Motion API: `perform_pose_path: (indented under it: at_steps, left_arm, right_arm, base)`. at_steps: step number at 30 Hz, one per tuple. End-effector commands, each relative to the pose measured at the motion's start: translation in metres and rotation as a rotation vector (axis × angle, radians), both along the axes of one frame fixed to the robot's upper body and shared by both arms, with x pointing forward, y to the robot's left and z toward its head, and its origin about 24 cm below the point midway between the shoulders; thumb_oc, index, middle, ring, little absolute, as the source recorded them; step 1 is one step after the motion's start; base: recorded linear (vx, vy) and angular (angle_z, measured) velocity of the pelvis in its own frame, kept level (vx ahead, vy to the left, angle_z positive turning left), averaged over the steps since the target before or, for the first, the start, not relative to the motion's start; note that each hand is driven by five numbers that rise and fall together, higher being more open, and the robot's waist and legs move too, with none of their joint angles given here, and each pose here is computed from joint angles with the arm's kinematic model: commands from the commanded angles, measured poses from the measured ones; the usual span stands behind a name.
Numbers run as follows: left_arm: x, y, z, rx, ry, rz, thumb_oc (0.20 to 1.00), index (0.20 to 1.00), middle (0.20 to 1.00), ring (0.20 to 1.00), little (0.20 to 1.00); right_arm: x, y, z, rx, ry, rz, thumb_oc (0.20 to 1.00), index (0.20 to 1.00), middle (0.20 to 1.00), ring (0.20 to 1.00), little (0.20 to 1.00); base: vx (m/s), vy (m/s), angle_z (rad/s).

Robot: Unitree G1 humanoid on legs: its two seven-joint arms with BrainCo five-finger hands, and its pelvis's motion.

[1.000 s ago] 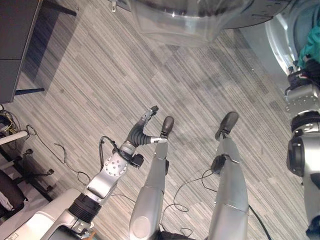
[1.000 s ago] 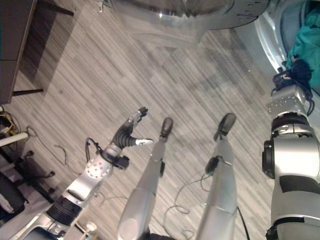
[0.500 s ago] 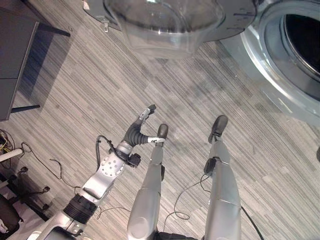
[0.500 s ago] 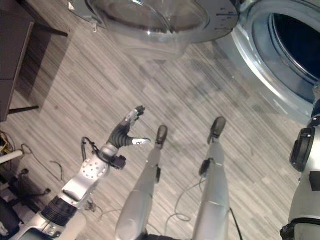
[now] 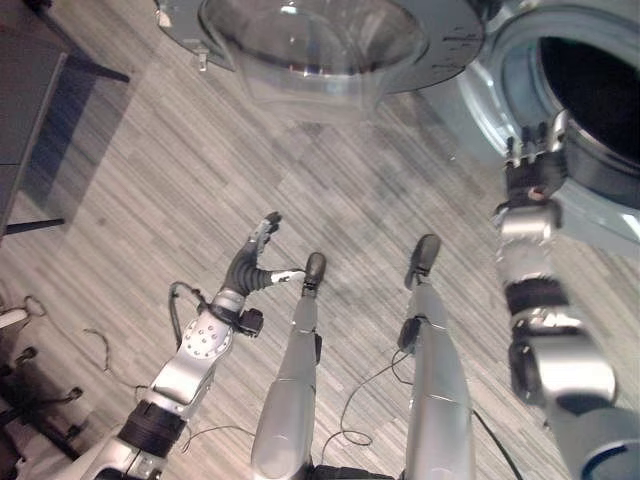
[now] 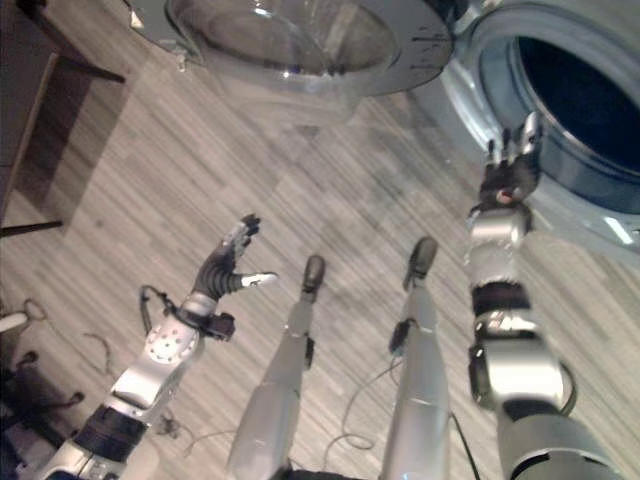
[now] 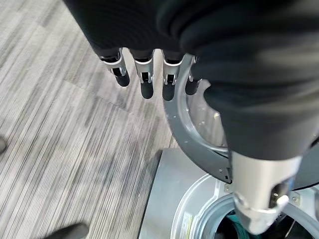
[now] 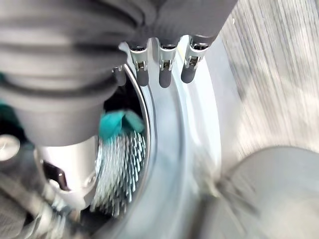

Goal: Grab the laundry basket,head to the washer,open it,put in the laundry and shut it.

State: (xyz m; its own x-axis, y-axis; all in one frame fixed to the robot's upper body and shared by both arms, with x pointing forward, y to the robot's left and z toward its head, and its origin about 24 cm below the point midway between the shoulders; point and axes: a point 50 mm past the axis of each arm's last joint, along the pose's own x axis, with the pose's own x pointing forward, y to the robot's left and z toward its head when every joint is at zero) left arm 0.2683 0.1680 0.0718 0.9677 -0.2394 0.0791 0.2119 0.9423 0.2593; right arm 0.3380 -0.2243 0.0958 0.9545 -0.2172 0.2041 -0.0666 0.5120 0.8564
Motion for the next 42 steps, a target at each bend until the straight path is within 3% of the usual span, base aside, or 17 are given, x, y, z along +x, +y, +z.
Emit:
perform_pose_path:
  at_steps: [1, 6, 8, 14, 17, 19, 20, 27, 33, 42]
  left_arm:
    - [-0.015, 0.005, -0.016, 0.081, 0.048, -0.041, 1.0, 1.0, 1.0, 1.0, 1.0]
    - [-0.027, 0.028, -0.047, 0.114, 0.19, 0.045, 1.0, 1.0, 1.0, 1.0, 1.0]
    - [-0.037, 0.042, -0.067, 0.16, 0.287, 0.081, 1.0, 1.0, 1.0, 1.0, 1.0]
    - [-0.039, 0.069, -0.087, 0.259, 0.38, 0.202, 1.0, 1.0, 1.0, 1.0, 1.0]
    - [-0.019, 0.087, -0.081, 0.372, 0.339, 0.341, 1.0, 1.0, 1.0, 1.0, 1.0]
    - [-0.018, 0.087, -0.081, 0.372, 0.338, 0.341, 1.0, 1.0, 1.0, 1.0, 1.0]
    - [-0.003, 0.1, -0.069, 0.433, 0.283, 0.442, 1.0, 1.0, 1.0, 1.0, 1.0]
    - [0.022, 0.124, -0.048, 0.384, 0.234, 0.644, 1.0, 1.0, 1.0, 1.0, 1.0]
    - [0.001, 0.153, -0.048, 0.385, 0.239, 0.759, 1.0, 1.0, 1.0, 1.0, 1.0]
    - [-0.011, 0.158, -0.057, 0.366, 0.246, 0.77, 1.0, 1.0, 1.0, 1.0, 1.0]
  right_arm:
    - [-0.003, -0.036, -0.03, -0.185, 0.18, -0.035, 1.0, 1.0, 1.0, 1.0, 1.0]
    - [-0.062, -0.036, -0.119, -0.432, 0.573, 0.092, 1.0, 1.0, 1.0, 1.0, 1.0]
    - [-0.103, -0.034, -0.163, -0.664, 0.816, 0.243, 1.0, 1.0, 1.0, 1.0, 1.0]
    - [-0.157, -0.014, -0.205, -0.958, 1.008, 0.549, 1.0, 1.0, 1.0, 1.0, 1.0]
    - [-0.182, -0.006, -0.22, -0.99, 1.074, 0.649, 1.0, 1.0, 1.0, 1.0, 1.0]
    - [-0.182, -0.006, -0.22, -0.99, 1.074, 0.648, 1.0, 1.0, 1.0, 1.0, 1.0]
    - [-0.184, -0.001, -0.221, -0.982, 1.061, 0.664, 1.0, 1.0, 1.0, 1.0, 1.0]
    - [-0.18, -0.001, -0.217, -0.959, 1.042, 0.615, 1.0, 1.0, 1.0, 1.0, 1.0]
    - [-0.182, -0.002, -0.217, -0.915, 1.044, 0.564, 1.0, 1.0, 1.0, 1.0, 1.0]
    - [-0.21, 0.024, -0.233, -0.9, 1.074, 0.701, 1.0, 1.0, 1.0, 1.0, 1.0]
  base:
    - [-0.03, 0.058, -0.04]
    - [0.0, 0.046, -0.01]
    - [0.1, 0.069, 0.02]
    - [0.15, 0.065, -0.01]
    - [0.19, 0.028, 0.06]
    - [0.11, -0.01, 0.07]
    - [0.15, -0.025, 0.07]
    - [0.11, -0.075, -0.13]
    - [0.3, 0.106, -0.38]
    - [0.21, 0.209, -0.53]
